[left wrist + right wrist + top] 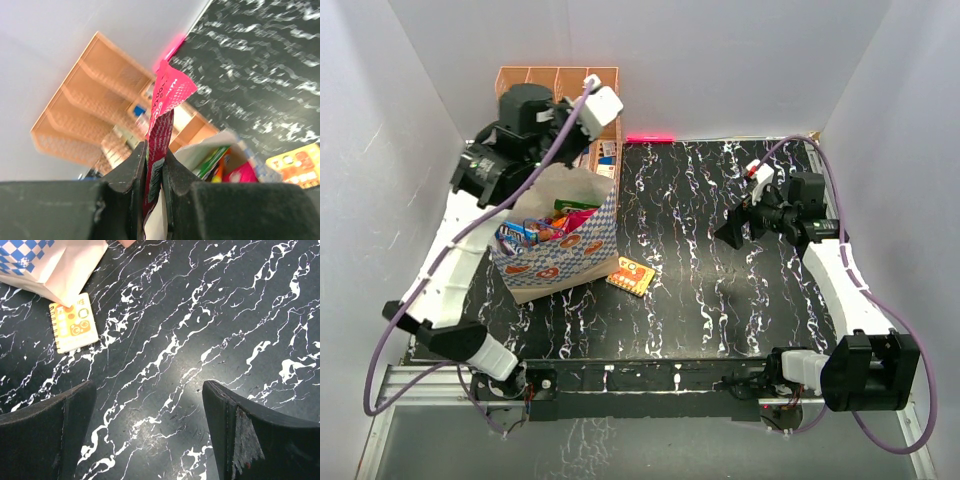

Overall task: Place the snacks into the paper bag
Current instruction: Place the snack in the paper bag.

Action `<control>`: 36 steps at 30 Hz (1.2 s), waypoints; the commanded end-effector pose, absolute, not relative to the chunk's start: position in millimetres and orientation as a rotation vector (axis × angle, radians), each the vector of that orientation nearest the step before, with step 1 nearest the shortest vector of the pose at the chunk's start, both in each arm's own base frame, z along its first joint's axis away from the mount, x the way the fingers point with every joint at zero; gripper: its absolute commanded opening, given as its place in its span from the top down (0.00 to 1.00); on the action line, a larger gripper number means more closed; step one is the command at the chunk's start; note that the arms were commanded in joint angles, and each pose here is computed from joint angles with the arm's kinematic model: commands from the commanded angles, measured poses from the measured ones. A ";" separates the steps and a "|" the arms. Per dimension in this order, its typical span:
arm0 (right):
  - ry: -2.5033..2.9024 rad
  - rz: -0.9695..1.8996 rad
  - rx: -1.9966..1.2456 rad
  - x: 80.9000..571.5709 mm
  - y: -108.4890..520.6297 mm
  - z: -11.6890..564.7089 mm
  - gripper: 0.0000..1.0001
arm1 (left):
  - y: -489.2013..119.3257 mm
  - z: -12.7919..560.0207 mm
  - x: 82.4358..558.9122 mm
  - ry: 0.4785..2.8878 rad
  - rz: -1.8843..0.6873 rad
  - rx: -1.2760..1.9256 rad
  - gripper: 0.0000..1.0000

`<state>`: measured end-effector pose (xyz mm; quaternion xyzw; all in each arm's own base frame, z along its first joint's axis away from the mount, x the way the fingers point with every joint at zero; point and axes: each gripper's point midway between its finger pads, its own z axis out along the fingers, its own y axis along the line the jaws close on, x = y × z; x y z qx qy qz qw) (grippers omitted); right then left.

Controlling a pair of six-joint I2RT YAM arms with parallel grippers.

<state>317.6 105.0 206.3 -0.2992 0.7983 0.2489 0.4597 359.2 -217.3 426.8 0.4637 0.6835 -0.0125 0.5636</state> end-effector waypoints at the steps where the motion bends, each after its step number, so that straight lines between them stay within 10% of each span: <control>1: 1.854 0.562 -0.707 337.3 105.6 222.2 0.08 | -148.1 451.4 336.6 1.647 0.136 0.992 0.98; 36: 1.878 0.507 -0.650 334.9 97.1 211.5 0.02 | -36.5 275.3 298.7 2.280 0.329 1.093 0.81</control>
